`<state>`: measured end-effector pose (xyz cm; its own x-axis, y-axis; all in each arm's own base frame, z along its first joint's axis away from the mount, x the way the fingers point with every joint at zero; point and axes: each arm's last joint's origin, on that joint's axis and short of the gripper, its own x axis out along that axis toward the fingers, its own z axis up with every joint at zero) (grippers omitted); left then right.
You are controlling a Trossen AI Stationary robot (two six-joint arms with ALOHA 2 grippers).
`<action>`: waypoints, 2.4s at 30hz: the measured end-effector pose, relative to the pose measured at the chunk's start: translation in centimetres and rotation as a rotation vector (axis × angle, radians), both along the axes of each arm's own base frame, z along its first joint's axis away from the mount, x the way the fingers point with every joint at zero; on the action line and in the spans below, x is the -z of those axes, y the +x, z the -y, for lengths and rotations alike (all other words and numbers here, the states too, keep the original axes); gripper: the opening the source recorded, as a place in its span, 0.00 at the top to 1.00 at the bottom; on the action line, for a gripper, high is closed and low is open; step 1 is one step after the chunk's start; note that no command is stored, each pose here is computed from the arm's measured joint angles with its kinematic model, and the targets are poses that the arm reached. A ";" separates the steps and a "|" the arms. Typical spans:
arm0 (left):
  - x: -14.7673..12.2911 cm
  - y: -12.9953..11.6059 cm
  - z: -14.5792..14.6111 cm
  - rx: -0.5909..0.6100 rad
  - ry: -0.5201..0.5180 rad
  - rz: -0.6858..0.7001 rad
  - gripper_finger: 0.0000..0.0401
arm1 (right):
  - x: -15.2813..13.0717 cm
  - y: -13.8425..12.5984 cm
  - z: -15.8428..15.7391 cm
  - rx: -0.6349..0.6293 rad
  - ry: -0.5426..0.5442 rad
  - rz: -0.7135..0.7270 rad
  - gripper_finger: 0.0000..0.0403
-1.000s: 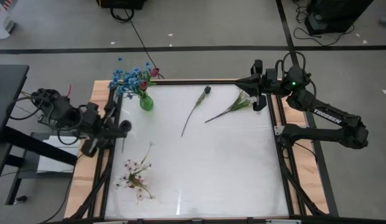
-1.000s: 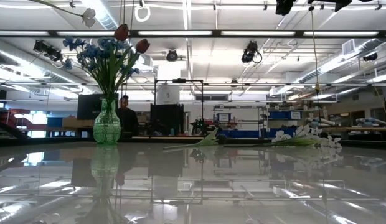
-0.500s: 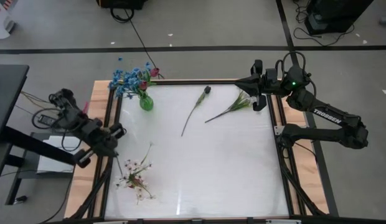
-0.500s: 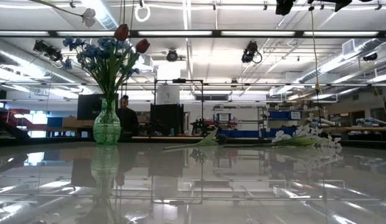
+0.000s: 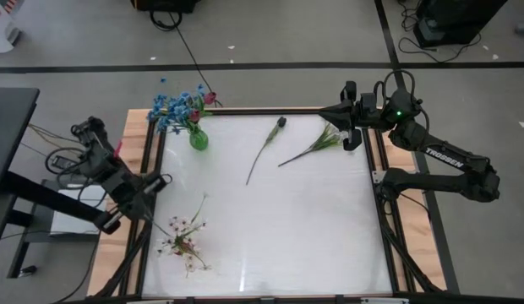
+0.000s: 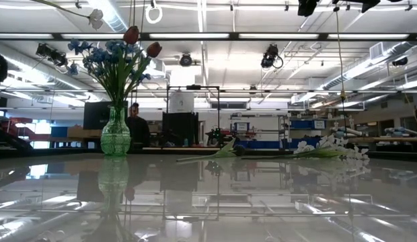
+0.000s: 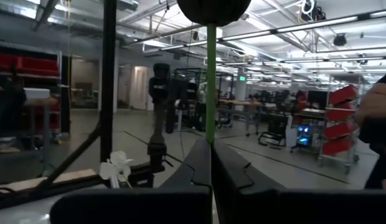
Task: Sort flowers into vase by color
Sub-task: Put the left black flower into the red vase, then put the white flower into the red vase
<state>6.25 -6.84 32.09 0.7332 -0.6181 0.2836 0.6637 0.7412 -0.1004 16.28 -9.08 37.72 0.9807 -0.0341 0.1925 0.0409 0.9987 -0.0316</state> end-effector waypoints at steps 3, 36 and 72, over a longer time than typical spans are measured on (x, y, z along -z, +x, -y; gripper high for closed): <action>0.0 0.0 0.2 0.018 -0.009 -0.015 1.00 | 0.0 0.0 0.0 0.000 0.000 0.000 0.88; 5.8 1.3 2.1 0.022 0.039 -0.042 0.76 | 0.0 0.0 0.0 0.000 0.000 0.000 0.88; -2.7 0.3 -0.9 -0.391 0.277 -0.473 0.49 | 0.0 0.0 0.0 0.000 0.000 0.000 0.88</action>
